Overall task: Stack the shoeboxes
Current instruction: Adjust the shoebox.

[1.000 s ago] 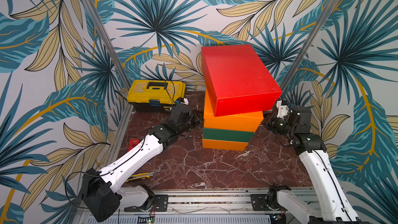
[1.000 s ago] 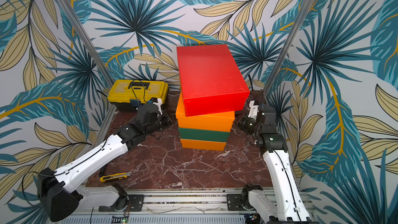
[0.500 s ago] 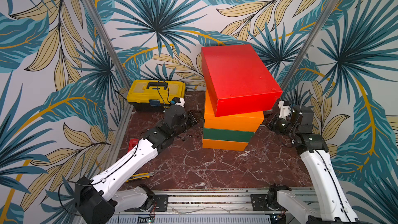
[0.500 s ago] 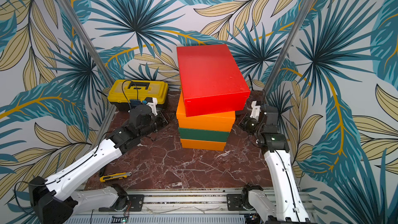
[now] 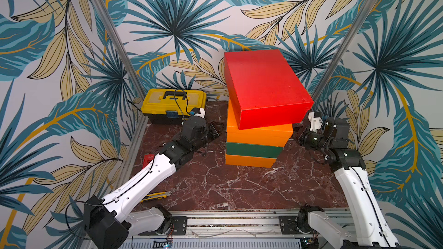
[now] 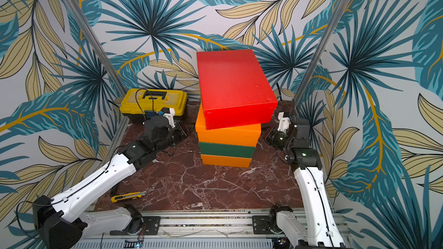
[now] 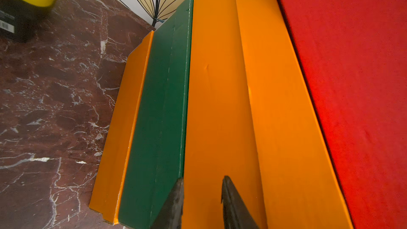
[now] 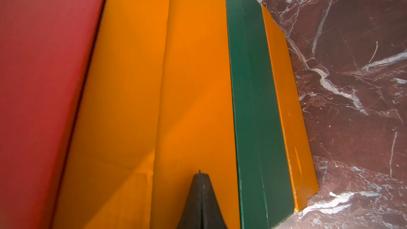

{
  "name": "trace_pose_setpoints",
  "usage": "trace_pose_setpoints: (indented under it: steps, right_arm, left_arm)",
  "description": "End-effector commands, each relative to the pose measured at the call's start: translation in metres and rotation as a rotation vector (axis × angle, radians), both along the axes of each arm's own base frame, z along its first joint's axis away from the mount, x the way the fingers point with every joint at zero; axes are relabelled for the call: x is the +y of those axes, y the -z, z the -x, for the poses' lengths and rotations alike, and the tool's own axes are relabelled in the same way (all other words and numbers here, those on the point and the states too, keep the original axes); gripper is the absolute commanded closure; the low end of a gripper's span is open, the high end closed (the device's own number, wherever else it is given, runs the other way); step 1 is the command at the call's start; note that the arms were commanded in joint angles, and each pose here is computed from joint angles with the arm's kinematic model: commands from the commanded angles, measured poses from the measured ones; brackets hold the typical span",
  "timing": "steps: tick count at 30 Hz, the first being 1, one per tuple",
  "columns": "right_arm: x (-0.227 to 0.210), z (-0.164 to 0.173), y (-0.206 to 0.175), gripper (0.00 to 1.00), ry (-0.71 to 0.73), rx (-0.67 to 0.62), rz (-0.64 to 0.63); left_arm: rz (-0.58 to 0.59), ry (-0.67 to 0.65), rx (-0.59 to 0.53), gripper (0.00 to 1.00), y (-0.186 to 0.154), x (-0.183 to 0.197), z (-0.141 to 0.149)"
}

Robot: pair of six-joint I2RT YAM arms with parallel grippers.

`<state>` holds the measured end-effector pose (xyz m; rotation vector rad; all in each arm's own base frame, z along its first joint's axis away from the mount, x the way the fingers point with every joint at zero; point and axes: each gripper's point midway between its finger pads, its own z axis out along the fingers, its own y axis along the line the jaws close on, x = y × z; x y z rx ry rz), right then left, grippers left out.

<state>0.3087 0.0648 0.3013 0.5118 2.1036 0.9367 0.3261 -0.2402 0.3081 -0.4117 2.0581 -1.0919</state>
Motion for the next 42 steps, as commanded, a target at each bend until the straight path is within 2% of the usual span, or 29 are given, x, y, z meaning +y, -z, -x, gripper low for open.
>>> trace_pose_setpoints:
  steps: [1, 4, 10, 15, 21, 25, 30, 42]
  right_arm:
    - [0.001, 0.001, 0.004, 0.95, -0.013, 0.007, -0.001]
    - [-0.002, 0.0, 0.003, 0.95, -0.008, -0.001, 0.023]
    - [-0.038, -0.008, 0.007, 0.96, 0.111, 0.085, 0.122]
    - [-0.053, -0.019, -0.033, 0.96, 0.162, 0.002, 0.166]
    - [-0.05, -0.013, -0.09, 0.96, 0.151, -0.136, 0.196]
    - [-0.035, -0.007, -0.11, 0.96, 0.08, -0.203, 0.146]
    - [-0.014, 0.005, -0.117, 0.96, -0.008, -0.236, 0.053]
    - [0.008, 0.037, -0.108, 0.95, -0.076, -0.225, -0.04]
  left_arm:
    - [-0.001, -0.006, -0.058, 0.69, -0.024, 0.005, -0.002]
    - [-0.016, -0.016, -0.071, 0.69, -0.032, 0.01, 0.0]
    - [-0.022, 0.0, -0.124, 0.68, -0.061, 0.009, -0.002]
    - [-0.012, 0.047, -0.144, 0.68, -0.081, -0.006, -0.009]
    - [0.007, 0.114, -0.173, 0.68, -0.101, -0.03, -0.012]
    - [0.013, 0.134, -0.175, 0.67, -0.105, -0.04, -0.014]
    - [0.02, 0.137, -0.186, 0.67, -0.112, -0.044, -0.016]
    - [-0.005, 0.097, -0.217, 0.65, -0.122, -0.035, -0.017]
